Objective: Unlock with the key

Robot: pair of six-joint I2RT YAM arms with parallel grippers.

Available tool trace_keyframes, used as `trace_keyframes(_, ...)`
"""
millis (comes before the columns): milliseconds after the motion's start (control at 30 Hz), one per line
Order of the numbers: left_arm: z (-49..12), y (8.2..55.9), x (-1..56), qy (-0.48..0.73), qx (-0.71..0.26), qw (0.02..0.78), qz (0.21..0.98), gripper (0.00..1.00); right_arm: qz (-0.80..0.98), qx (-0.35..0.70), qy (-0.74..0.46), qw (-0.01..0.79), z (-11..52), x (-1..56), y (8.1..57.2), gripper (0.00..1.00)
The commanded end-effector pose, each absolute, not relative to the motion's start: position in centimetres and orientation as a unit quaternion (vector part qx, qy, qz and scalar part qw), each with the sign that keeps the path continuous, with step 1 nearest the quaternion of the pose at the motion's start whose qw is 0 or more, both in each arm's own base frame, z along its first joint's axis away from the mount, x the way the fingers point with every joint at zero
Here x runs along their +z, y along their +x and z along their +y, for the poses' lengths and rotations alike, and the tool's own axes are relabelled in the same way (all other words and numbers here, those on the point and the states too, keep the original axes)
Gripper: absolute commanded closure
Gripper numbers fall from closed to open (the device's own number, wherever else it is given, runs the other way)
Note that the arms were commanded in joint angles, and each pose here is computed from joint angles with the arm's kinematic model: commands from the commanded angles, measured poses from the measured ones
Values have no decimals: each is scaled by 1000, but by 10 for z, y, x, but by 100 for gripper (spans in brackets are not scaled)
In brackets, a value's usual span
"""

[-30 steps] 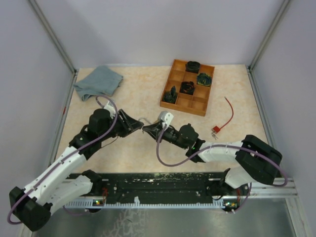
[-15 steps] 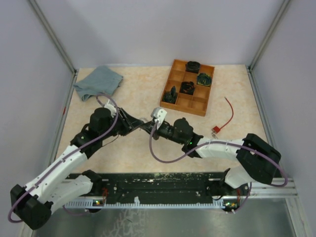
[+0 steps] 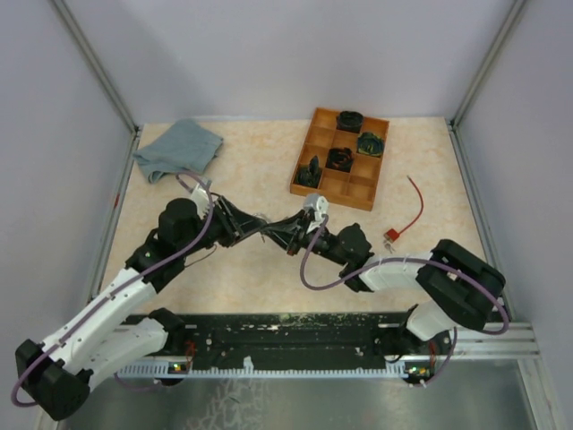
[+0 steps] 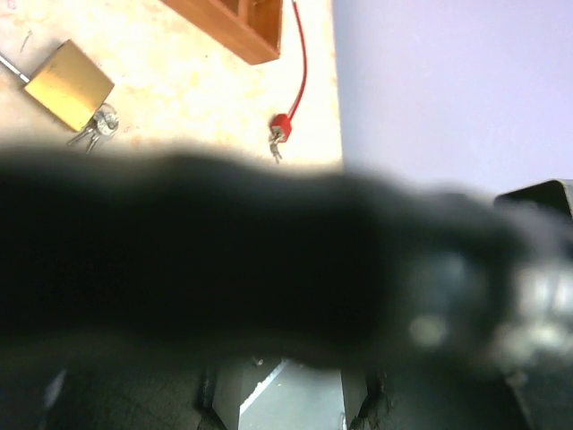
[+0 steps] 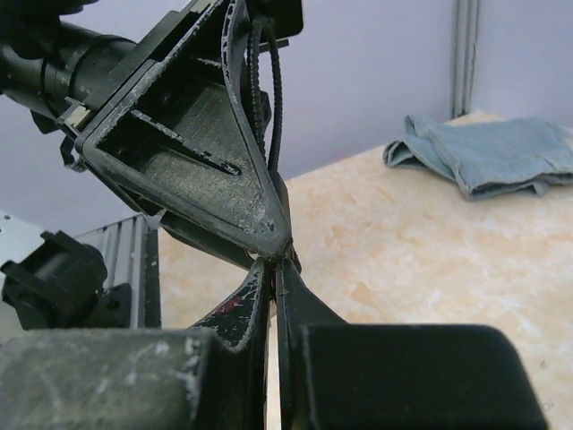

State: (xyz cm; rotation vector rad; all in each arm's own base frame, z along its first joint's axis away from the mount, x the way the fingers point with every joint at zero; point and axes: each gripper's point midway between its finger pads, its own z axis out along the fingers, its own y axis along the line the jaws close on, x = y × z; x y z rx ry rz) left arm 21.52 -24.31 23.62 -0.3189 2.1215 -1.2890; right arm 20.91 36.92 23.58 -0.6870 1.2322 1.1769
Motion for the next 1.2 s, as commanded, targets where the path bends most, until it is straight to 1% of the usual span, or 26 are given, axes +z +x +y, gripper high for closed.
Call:
trace_keyframes(0,-259,185,216,-91,-513,238,820,100,358,579,-251,688,354,341,183,100)
trace_keyframes(67,-259,184,218,-87,-516,238,819,100,386,549,-264,693,361,329,191,100)
trace_keyframes(167,-257,186,225,-78,-518,261,811,100,382,635,-229,632,353,334,190,100)
trace_keyframes(233,-256,188,239,-67,-535,289,791,100,385,686,-198,585,349,336,192,100)
trace_keyframes(367,-255,188,263,-37,-566,339,751,100,398,733,-183,520,358,335,183,100)
trace_keyframes(567,-254,179,298,17,-607,401,686,100,425,772,-116,459,356,333,188,100)
trace_keyframes(733,-249,164,323,59,-643,444,621,100,445,809,-70,378,362,328,190,100)
trace_keyframes(833,-246,159,328,74,-648,461,602,100,467,820,-48,327,370,313,193,100)
trace_keyframes(967,-242,155,330,85,-648,480,585,100,473,828,-31,299,369,311,191,100)
trace_keyframes(1000,-241,154,331,87,-647,486,582,100,476,829,-24,292,368,310,191,100)
trace_keyframes(1100,-236,158,331,74,-636,498,585,100,484,826,-18,289,363,303,192,90)
trace_keyframes(1167,-233,166,328,54,-621,500,600,100,487,820,-30,298,359,300,191,84)
